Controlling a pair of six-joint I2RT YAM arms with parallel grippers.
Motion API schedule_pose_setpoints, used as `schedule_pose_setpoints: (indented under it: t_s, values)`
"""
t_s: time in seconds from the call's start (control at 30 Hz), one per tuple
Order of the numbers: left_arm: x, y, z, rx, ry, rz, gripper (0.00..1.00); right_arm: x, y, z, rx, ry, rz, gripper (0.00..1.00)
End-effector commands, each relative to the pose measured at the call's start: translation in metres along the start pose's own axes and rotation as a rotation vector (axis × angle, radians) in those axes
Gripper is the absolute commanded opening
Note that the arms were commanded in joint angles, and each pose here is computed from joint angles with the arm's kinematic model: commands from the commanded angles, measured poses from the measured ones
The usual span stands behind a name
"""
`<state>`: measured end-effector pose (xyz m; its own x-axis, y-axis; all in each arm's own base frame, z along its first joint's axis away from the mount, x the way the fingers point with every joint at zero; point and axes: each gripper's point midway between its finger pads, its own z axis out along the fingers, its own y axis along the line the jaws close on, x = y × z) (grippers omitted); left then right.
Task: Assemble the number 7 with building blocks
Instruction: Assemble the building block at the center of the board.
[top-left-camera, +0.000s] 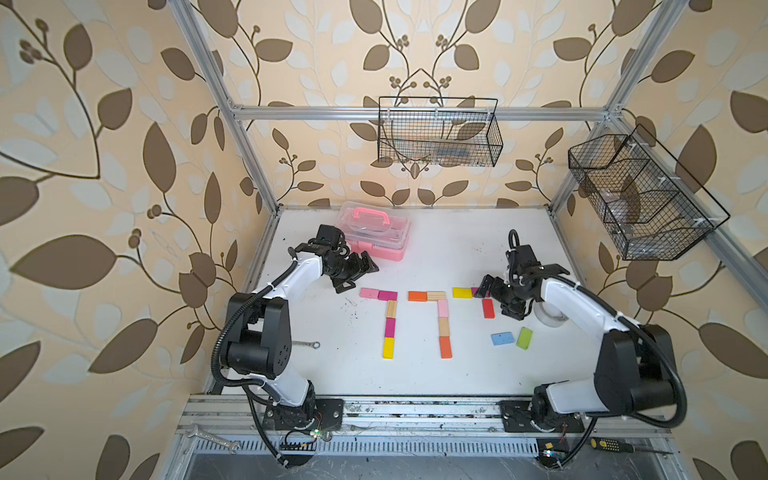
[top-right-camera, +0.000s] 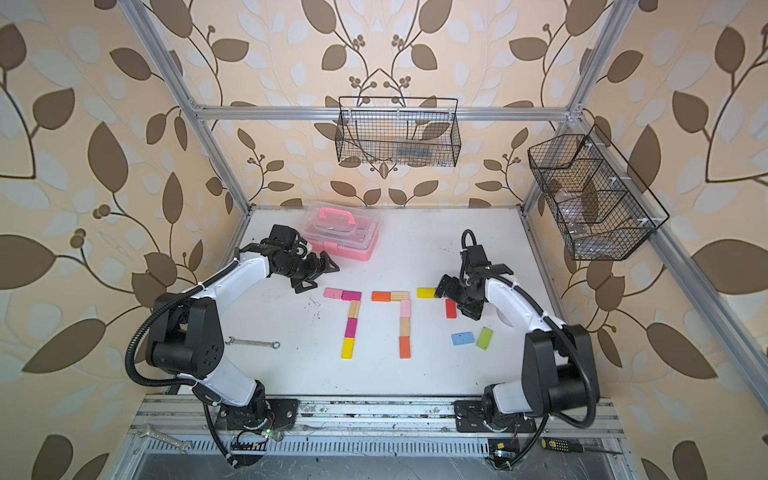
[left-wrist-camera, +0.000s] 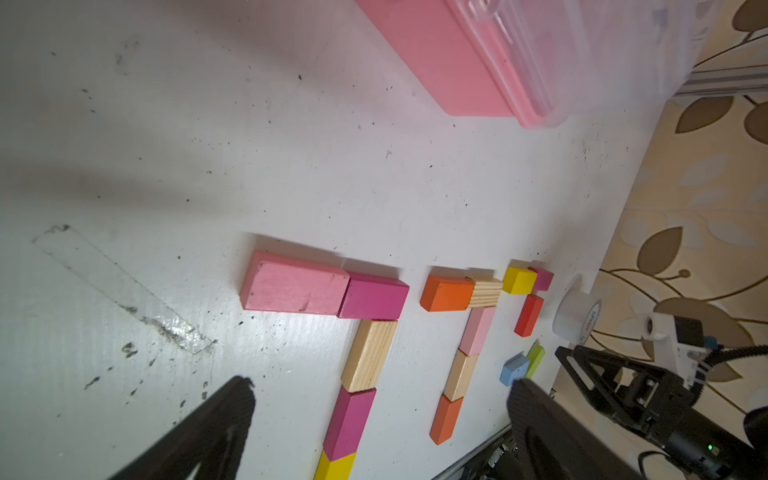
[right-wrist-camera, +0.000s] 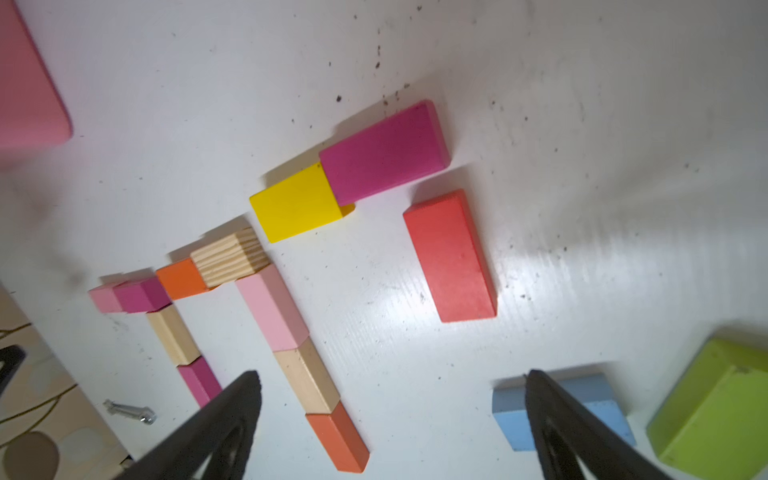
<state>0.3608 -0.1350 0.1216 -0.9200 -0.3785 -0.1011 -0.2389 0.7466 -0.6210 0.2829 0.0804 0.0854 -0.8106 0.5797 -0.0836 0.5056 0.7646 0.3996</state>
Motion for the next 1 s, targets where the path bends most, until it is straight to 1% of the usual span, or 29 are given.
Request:
schedule_pose_setpoints:
  t_s: [0.0, 0.13, 0.23, 0.37, 0.5, 0.63, 0.73, 0.8, 0.87, 0.97]
  values:
    - [-0.002, -0.02, -0.01, 0.059, -0.031, 0.034, 0.98, 0.006, 0.017, -0.004, -0.141, -0.033, 0.238, 1.0]
    - [-0.004, -0.025, -0.007, 0.086, -0.032, 0.027, 0.99, 0.014, 0.028, -0.01, -0.223, -0.078, 0.291, 1.0]
    - [0.003, -0.045, 0.0, 0.144, 0.007, 0.078, 0.99, 0.02, 0.027, -0.006, -0.26, -0.1, 0.335, 1.0]
    - [0.024, -0.076, 0.012, 0.125, 0.065, 0.238, 0.99, 0.029, 0.011, 0.007, -0.238, -0.095, 0.368, 1.0]
    - [0.041, -0.095, 0.024, 0.098, 0.081, 0.347, 0.99, 0.031, -0.007, 0.012, -0.218, -0.106, 0.4, 1.0]
    - [0.053, -0.113, 0.028, 0.133, 0.055, 0.467, 0.99, 0.033, -0.024, 0.017, -0.214, -0.105, 0.438, 1.0]
    - [0.062, -0.125, 0.026, 0.166, 0.021, 0.591, 0.99, 0.033, -0.033, 0.018, -0.211, -0.106, 0.453, 1.0]
    - [0.068, -0.132, 0.027, 0.187, 0.003, 0.664, 0.99, 0.034, -0.036, 0.02, -0.21, -0.101, 0.458, 1.0]
    - [0.077, -0.143, 0.026, 0.241, -0.018, 0.738, 0.99, 0.036, -0.038, 0.023, -0.209, -0.093, 0.461, 1.0]
    - [0.085, -0.152, 0.024, 0.286, -0.073, 0.82, 0.99, 0.036, -0.038, 0.026, -0.205, -0.087, 0.461, 1.0]
